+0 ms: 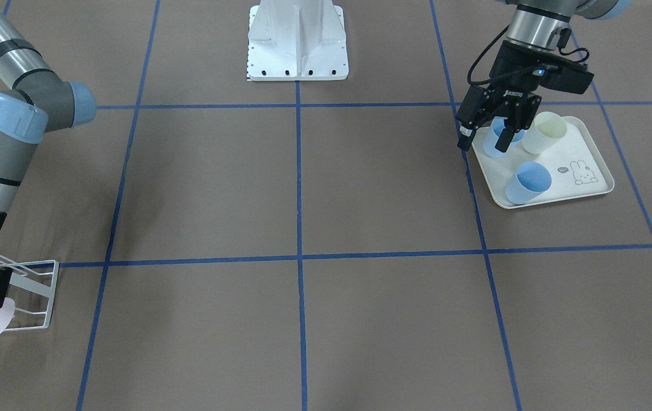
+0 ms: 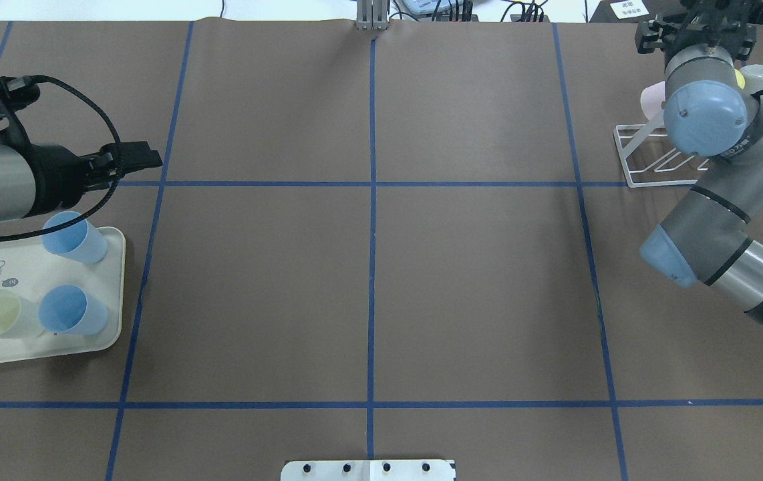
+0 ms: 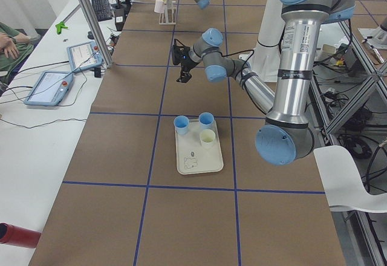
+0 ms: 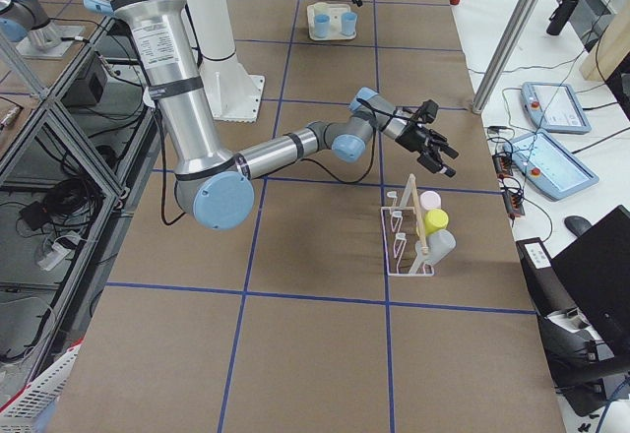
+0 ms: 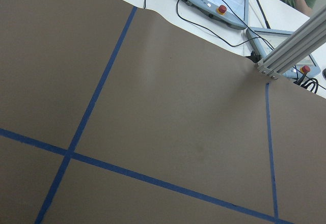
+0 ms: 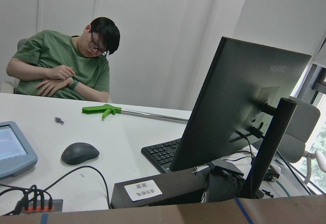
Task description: Transfer IKEA cup to right arm and place on rack
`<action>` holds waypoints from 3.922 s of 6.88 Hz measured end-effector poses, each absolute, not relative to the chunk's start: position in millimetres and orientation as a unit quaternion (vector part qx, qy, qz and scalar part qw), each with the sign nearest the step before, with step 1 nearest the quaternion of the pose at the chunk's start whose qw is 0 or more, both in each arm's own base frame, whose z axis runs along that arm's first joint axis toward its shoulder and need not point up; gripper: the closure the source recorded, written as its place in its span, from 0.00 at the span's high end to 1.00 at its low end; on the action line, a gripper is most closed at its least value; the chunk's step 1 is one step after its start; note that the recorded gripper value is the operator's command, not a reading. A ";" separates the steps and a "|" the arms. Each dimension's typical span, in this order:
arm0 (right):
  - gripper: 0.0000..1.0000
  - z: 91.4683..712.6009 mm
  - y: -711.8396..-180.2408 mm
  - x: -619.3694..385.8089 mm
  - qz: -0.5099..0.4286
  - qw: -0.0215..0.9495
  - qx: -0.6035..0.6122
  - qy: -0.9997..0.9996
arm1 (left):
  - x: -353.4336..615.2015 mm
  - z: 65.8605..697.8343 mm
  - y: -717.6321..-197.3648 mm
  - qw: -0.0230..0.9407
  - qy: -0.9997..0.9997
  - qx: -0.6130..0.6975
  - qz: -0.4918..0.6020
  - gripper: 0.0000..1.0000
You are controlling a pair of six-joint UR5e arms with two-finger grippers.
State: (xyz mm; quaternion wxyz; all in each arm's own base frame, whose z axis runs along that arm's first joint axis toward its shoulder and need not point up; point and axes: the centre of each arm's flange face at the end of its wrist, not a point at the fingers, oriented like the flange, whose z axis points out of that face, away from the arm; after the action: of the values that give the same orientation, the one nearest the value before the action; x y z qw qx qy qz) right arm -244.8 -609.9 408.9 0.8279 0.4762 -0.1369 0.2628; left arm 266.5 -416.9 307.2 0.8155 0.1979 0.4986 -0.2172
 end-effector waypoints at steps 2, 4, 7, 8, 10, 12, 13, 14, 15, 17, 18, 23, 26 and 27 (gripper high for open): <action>1.00 368.7 -585.0 -227.9 0.248 0.825 0.467 -0.199 | 222.5 352.5 -418.5 0.852 0.460 0.193 -0.156 0.99; 1.00 318.7 -543.9 -218.6 0.223 0.834 0.419 -0.281 | 168.0 411.3 -405.9 0.881 0.443 0.139 -0.089 0.99; 1.00 267.1 -497.2 -232.1 0.235 0.813 0.308 -0.435 | 141.2 503.3 -379.2 0.905 0.421 0.052 -0.037 0.99; 1.00 249.9 -481.3 -233.8 0.236 0.801 0.266 -0.482 | 144.0 530.7 -378.3 0.909 0.414 0.028 -0.031 1.00; 1.00 224.5 -458.7 -239.6 0.248 0.769 0.197 -0.555 | 147.0 563.3 -377.4 0.915 0.403 0.001 -0.036 1.00; 1.00 218.3 -447.7 -254.2 0.248 0.749 0.168 -0.590 | 148.6 567.7 -374.2 0.913 0.405 -0.010 -0.037 1.00; 1.00 218.0 -445.9 -257.9 0.247 0.748 0.164 -0.595 | 152.1 568.3 -371.4 0.912 0.408 -0.017 -0.033 1.00; 1.00 218.1 -444.7 -260.7 0.245 0.747 0.162 -0.596 | 158.6 569.1 -367.6 0.912 0.409 -0.024 -0.026 1.00; 1.00 218.7 -444.2 -262.9 0.244 0.748 0.160 -0.596 | 167.4 570.2 -363.3 0.912 0.408 -0.033 -0.019 1.00; 1.00 220.1 -444.5 -264.9 0.244 0.749 0.159 -0.595 | 185.0 572.5 -355.2 0.913 0.404 -0.048 -0.009 0.84; 1.00 220.3 -444.4 -265.3 0.244 0.749 0.158 -0.595 | 189.1 575.2 -353.5 0.914 0.402 -0.052 -0.008 0.60; 1.00 220.0 -444.0 -269.7 0.241 0.750 0.157 -0.595 | 196.2 581.2 -352.0 0.915 0.399 -0.061 -0.004 0.00; 1.00 207.9 -445.0 -281.2 0.232 0.746 0.156 -0.604 | 156.4 574.9 -348.4 0.907 0.414 -0.065 -0.040 0.00; 1.00 206.4 -444.4 -284.0 0.231 0.746 0.155 -0.605 | 129.4 568.7 -354.1 0.903 0.421 -0.053 -0.068 0.00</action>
State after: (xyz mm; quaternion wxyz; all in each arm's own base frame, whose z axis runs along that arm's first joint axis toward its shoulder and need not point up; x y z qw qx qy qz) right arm -284.0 -444.4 206.4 0.7462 0.1553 -0.6048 0.2309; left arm 129.4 -354.1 568.7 0.9028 -0.0530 0.4213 -0.0681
